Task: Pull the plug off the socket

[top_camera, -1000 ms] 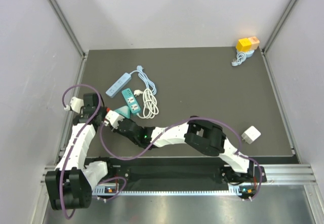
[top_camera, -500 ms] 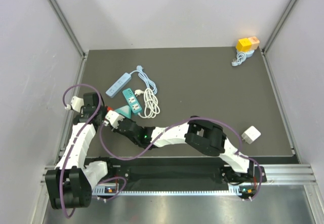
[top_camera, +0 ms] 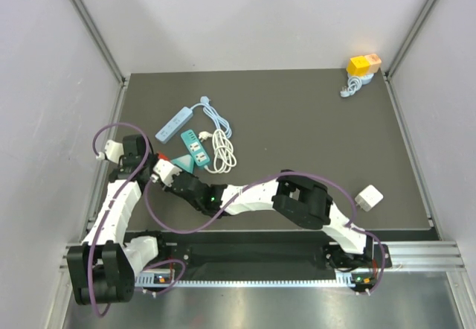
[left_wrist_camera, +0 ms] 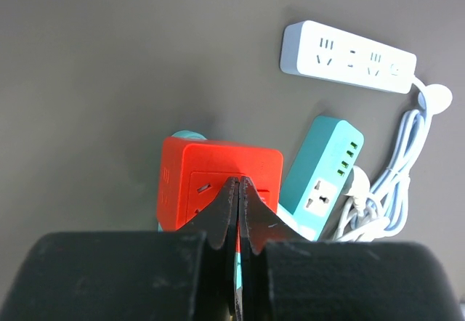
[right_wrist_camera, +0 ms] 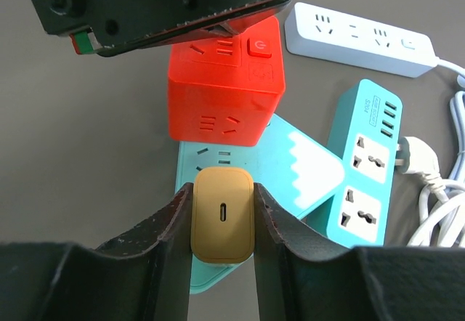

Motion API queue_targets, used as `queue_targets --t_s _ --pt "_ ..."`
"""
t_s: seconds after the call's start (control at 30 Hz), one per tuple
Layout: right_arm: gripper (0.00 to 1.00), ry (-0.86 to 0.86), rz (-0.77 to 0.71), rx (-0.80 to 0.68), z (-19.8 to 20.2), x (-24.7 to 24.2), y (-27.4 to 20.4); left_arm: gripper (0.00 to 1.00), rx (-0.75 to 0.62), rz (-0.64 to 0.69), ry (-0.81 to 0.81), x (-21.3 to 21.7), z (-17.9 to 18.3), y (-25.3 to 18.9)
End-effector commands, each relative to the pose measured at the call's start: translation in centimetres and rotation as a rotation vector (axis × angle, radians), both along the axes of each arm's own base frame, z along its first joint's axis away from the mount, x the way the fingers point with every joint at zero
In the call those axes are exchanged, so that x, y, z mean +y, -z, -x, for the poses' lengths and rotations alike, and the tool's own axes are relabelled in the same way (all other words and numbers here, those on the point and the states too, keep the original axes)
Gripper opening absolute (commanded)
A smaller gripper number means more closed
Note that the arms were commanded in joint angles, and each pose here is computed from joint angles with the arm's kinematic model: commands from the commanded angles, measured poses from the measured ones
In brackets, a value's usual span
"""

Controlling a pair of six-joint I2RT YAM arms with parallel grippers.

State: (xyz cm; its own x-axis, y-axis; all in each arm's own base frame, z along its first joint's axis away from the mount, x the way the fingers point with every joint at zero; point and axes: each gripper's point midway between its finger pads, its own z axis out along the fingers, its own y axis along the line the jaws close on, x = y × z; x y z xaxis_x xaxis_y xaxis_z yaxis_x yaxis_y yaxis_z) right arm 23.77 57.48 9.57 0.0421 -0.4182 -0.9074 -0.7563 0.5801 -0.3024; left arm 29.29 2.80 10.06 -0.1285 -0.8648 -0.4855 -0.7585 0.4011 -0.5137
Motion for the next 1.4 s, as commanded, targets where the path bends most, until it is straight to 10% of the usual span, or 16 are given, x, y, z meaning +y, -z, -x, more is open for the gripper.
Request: queue_targets --t_s 0.0,0.5,0.9,1.37 --pt "0.0 0.013 -0.399 -0.081 -0.8 1.5 -16.1 0.0 0.624 0.15 0.098 -3.4 13.8 10.5" --pt "0.0 0.011 -0.473 -0.061 -1.9 -0.3 -19.6 0.0 0.632 0.145 0.076 -3.3 14.4 10.7" --pt "0.0 -0.005 -0.414 0.044 -0.9 -1.9 -12.7 0.0 0.411 0.089 0.21 -3.4 9.5 4.8" --pt "0.13 -0.012 -0.348 0.093 1.5 -4.5 -7.5 0.42 0.094 0.045 0.226 -3.5 7.8 -2.8"
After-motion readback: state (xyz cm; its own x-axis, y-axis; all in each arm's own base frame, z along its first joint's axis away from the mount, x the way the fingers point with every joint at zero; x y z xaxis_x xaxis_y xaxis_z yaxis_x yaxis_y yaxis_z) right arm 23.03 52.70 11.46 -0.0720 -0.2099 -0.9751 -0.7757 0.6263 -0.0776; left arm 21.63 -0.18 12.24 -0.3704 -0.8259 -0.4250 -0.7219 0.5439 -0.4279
